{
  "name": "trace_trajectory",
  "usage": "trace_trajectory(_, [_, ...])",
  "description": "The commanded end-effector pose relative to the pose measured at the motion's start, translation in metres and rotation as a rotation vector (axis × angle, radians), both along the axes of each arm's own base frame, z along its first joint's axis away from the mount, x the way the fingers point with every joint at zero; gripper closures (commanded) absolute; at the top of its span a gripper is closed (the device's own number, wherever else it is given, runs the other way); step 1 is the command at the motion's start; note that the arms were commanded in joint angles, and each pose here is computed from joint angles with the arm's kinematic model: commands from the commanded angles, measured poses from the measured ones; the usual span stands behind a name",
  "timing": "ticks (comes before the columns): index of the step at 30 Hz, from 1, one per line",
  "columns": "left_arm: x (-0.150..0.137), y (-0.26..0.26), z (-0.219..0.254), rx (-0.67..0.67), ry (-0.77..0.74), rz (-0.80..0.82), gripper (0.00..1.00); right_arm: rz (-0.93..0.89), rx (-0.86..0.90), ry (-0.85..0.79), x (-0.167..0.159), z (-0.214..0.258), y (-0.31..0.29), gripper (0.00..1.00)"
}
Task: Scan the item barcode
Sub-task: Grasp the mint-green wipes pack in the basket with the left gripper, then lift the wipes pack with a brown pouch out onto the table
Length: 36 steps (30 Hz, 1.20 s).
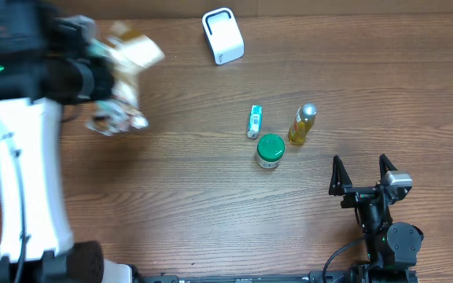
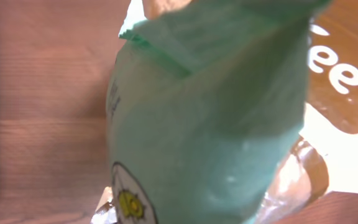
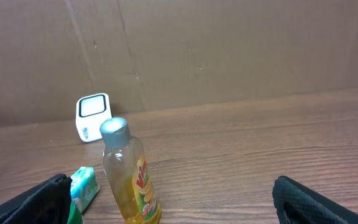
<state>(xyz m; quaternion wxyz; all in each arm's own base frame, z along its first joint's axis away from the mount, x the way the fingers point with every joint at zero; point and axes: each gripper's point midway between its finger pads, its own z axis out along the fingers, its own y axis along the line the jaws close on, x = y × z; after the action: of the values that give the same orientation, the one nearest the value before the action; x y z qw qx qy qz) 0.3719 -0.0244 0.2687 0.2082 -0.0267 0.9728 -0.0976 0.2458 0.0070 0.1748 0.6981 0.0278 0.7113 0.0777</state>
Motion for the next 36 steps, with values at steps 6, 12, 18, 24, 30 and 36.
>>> trace_trajectory(6, [-0.004, -0.065, -0.135, 0.283, 0.269, -0.106, 0.93, -0.004, 0.004, 0.000, 0.000, -0.003, 0.000, 0.00])
trace_trajectory(12, [0.004, -0.088, -0.178, 0.462, 0.271, -0.130, 0.93, -0.004, 0.004, 0.000, 0.000, -0.003, 0.000, 0.00])
trace_trajectory(18, [0.007, -0.087, -0.192, 0.653, 0.244, -0.111, 0.92, -0.004, 0.004, 0.000, 0.000, -0.003, 0.000, 0.00])
trace_trajectory(24, [0.001, -0.097, -0.209, 0.671, 0.278, -0.153, 0.66, -0.004, 0.004, 0.000, 0.000, -0.003, 0.000, 0.00])
trace_trajectory(30, [-0.013, -0.121, -0.222, 0.534, 0.359, -0.260, 0.31, -0.004, 0.004, 0.000, 0.000, -0.003, 0.000, 0.00])
trace_trajectory(36, [-0.023, -0.133, -0.214, 0.447, 0.405, -0.317, 0.24, -0.004, 0.004, 0.000, 0.000, -0.003, 0.000, 0.00])
